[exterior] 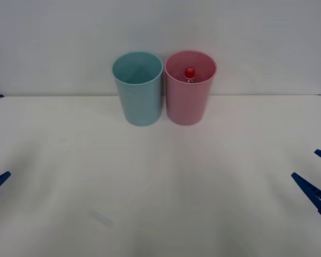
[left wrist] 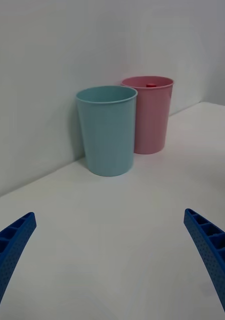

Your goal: Grasp the object on the table and drop it into the matching bin: aluminum can to the light blue bin, PET bottle to the pink bin.

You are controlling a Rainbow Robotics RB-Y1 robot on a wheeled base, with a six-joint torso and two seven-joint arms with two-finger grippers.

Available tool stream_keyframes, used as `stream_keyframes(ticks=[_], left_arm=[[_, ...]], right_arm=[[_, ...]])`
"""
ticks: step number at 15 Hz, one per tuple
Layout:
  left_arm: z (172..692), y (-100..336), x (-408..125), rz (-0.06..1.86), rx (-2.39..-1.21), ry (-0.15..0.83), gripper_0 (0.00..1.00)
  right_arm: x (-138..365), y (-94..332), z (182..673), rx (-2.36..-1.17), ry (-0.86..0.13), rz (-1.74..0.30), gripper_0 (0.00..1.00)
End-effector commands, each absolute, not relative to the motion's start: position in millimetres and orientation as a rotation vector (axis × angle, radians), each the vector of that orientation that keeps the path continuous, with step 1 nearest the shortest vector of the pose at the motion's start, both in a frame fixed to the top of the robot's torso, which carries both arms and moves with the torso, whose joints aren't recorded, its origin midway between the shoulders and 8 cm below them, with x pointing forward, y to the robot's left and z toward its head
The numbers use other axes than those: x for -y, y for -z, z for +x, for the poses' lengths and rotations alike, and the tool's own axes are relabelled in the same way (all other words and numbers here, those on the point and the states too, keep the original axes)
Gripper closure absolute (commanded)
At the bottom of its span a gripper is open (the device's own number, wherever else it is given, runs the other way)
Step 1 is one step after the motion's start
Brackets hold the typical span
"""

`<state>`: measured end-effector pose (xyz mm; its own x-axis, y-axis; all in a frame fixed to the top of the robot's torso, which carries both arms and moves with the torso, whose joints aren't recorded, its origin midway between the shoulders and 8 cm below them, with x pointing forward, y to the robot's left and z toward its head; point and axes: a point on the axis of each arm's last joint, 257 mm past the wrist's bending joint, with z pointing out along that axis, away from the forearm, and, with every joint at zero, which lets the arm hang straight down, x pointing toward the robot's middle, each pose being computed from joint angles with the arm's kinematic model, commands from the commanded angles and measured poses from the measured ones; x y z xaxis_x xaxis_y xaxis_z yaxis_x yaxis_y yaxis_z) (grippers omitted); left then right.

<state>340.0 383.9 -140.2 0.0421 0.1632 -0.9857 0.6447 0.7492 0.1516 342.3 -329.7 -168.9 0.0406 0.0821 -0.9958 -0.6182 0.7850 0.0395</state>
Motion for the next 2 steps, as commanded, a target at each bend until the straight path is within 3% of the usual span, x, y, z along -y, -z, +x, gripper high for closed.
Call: stream_keyframes(ticks=[1, 2], left_arm=[[339.9, 140.8, -383.7, 0.684, -1.514, 0.417, 0.0], [339.9, 140.8, -383.7, 0.684, -1.514, 0.417, 0.0]], right_arm=[[329.7, 168.9, 342.3, -1.441, -0.567, -0.465, 0.0], [329.7, 168.9, 342.3, -1.441, -0.567, -0.465, 0.0]])
